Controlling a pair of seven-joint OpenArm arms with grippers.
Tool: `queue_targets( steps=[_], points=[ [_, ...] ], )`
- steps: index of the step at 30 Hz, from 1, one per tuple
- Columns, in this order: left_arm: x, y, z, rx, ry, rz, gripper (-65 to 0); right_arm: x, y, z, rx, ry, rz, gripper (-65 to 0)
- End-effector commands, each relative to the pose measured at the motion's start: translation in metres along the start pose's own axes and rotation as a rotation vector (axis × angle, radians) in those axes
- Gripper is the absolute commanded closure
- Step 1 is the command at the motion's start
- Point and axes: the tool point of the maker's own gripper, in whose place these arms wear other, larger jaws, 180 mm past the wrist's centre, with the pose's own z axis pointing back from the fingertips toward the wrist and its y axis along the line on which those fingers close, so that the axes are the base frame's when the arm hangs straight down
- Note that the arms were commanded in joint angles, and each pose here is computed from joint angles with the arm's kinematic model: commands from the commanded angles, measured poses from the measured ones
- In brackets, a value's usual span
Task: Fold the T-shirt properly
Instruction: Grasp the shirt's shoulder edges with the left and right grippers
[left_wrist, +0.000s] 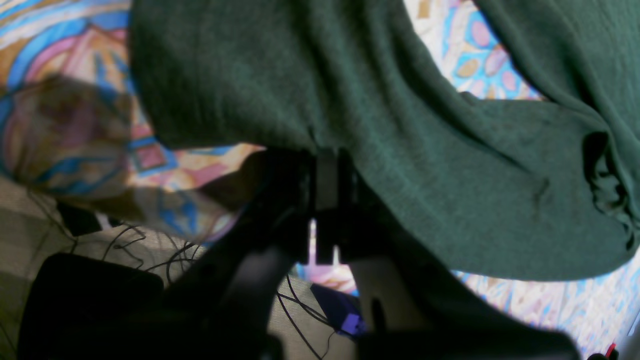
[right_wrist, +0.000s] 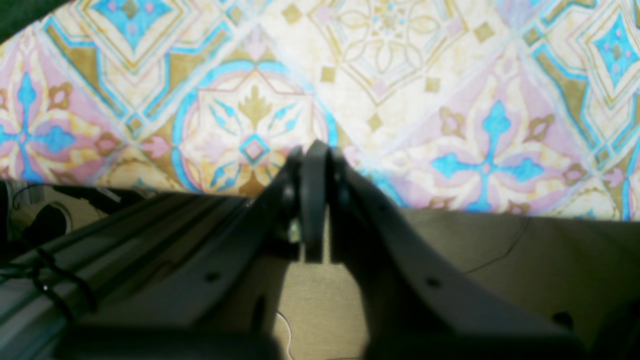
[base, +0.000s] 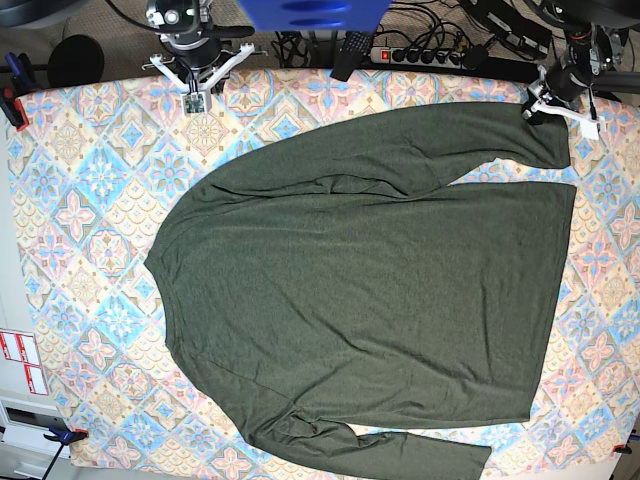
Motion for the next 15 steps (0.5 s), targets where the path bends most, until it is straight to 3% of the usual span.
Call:
queue_targets(
  steps=[1,7,15],
  points=[
    [0.011,-0.001,0.004,-0.008,-0.026,-0.017,0.0,0.012,0.000,0.001,-0.002,-0.039,0.003,0.0],
    [0.024,0.009,0.012,0.013,-0.069,0.000,0.0,0.024,0.001,-0.002,0.003,-0.065,0.003,-0.2],
    [0.030,0.012,0.015,0.019,-0.088,0.002,0.0,0.040,0.035,-0.005,0.088,-0.101,0.031,-2.4]
  ],
)
